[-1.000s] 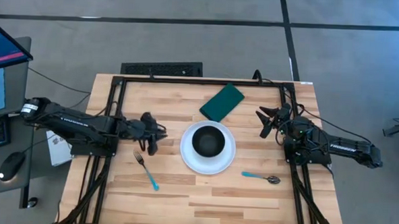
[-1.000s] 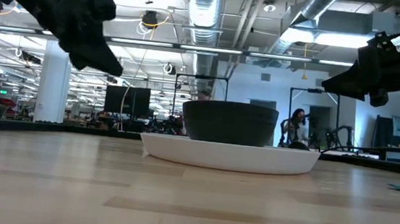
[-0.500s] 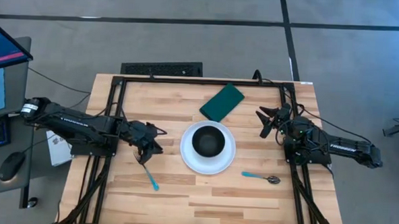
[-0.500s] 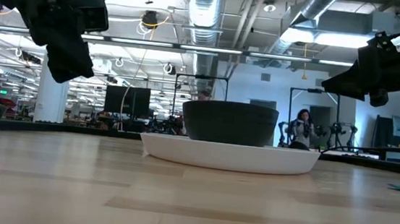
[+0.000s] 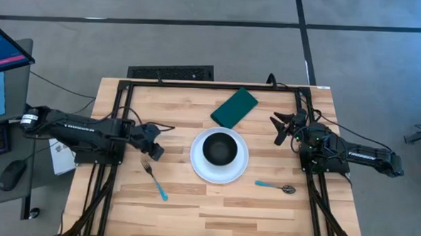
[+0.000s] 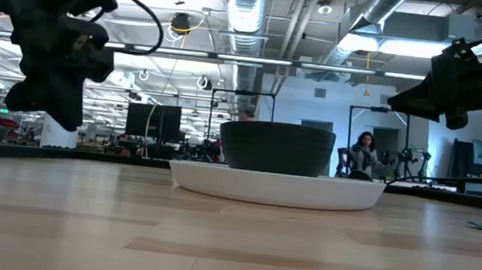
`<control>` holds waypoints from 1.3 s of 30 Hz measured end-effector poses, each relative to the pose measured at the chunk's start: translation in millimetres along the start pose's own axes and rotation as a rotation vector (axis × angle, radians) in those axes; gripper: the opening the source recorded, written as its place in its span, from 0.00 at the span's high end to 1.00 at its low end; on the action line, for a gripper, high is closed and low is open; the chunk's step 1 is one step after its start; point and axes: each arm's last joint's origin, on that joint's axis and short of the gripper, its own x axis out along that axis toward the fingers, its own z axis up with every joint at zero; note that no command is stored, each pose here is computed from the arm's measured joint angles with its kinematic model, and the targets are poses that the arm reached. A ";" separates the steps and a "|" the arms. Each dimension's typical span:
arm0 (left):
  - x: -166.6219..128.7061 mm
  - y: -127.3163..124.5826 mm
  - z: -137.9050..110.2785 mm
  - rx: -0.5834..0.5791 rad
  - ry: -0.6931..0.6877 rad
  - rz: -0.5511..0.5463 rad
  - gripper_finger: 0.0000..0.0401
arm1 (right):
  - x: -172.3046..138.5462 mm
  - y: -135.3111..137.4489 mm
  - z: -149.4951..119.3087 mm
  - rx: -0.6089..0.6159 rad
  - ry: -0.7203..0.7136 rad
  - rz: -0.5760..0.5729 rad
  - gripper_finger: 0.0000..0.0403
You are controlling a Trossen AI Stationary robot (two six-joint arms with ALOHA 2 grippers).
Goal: Set table place
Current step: Put the black bowl on the white plate
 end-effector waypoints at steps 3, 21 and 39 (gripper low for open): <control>-2.3 1.3 1.7 0.001 0.035 0.000 0.91 | 0.0 0.0 0.0 0.000 0.000 0.000 0.61; -13.1 3.4 -1.0 0.125 0.155 0.069 1.00 | 0.0 0.0 0.0 0.001 0.000 0.000 0.61; -15.4 14.7 1.1 0.085 0.141 0.184 0.84 | 0.0 0.0 -0.1 0.001 0.000 0.000 0.61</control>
